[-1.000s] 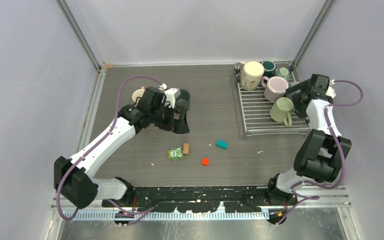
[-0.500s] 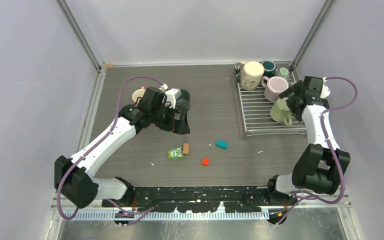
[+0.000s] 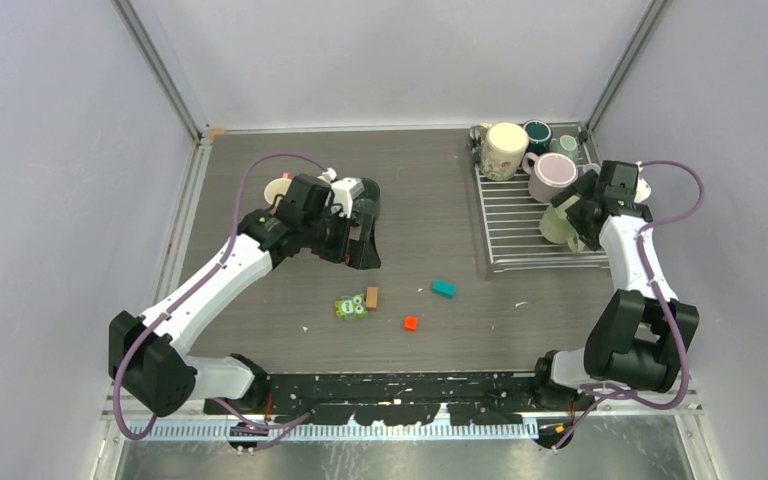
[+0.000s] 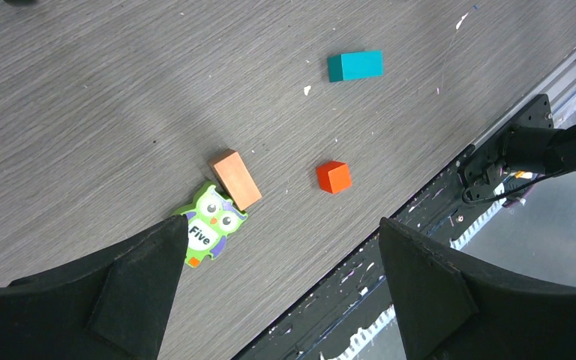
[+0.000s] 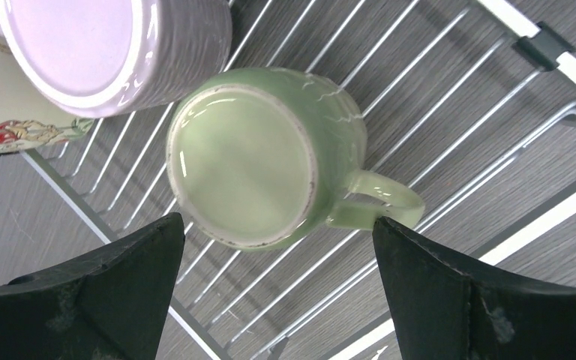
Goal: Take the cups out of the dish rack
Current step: Unload the cup from the dish rack.
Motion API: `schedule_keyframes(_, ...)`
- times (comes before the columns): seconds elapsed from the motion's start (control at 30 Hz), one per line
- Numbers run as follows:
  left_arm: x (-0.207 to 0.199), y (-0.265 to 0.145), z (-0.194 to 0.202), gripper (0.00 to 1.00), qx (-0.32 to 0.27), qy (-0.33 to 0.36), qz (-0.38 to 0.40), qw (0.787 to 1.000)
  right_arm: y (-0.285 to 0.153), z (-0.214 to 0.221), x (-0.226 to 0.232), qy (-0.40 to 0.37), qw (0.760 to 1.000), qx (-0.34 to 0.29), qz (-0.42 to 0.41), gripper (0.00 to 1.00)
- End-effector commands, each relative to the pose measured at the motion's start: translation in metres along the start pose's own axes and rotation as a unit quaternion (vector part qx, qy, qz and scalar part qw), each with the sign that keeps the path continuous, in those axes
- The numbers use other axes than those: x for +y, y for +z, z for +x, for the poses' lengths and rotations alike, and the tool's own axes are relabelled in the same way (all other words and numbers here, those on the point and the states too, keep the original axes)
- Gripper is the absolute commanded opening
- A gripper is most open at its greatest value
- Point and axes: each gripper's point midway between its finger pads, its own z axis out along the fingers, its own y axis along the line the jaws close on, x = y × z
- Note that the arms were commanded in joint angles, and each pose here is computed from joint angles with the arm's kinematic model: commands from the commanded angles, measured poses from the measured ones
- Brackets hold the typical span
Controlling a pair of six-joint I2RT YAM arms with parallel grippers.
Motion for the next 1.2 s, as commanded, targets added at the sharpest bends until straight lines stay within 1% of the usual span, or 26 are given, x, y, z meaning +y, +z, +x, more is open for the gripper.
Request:
schedule_keyframes(0.0, -0.007, -0.001, -0.007, 1.00, -0.014, 0.012, 0.015, 1.000, -0.013, -0.002, 0.020, -0.019, 0.999, -0.019, -0.038, 1.00)
schedule_keyframes(0.2, -0.007, 0.000, -0.007, 1.00, -0.012, 0.011, 0.015, 1.000, -0.014, 0.007, 0.026, -0.039, 0.999, -0.016, -0.033, 1.00)
schedule_keyframes(0.4, -0.008, 0.002, -0.005, 1.00, -0.007, 0.012, 0.016, 1.000, -0.015, -0.012, 0.014, -0.070, 0.996, -0.057, 0.002, 1.00)
schedule_keyframes(0.5, -0.008, 0.002, -0.004, 1.00, -0.006, 0.013, 0.016, 1.000, -0.013, -0.024, 0.019, -0.071, 0.994, -0.080, -0.015, 1.00)
schedule_keyframes(0.7, -0.008, 0.003, -0.003, 1.00, -0.004, 0.015, 0.016, 1.000, -0.008, -0.044, 0.022, -0.064, 0.992, -0.104, -0.019, 1.00)
schedule_keyframes(0.83, -0.009, 0.003, -0.003, 1.00, -0.003, 0.015, 0.016, 1.000, 0.003, -0.050, 0.022, -0.059, 0.993, -0.100, -0.024, 1.00)
schedule_keyframes(1.03, -0.008, 0.003, -0.003, 1.00, -0.003, 0.017, 0.014, 1.000, 0.018, -0.042, 0.028, -0.039, 0.995, -0.070, -0.052, 1.00)
schedule_keyframes(1.17, -0.008, 0.003, -0.002, 1.00, -0.002, 0.017, 0.013, 1.000, 0.013, -0.033, 0.029, -0.010, 0.996, -0.059, -0.063, 1.00)
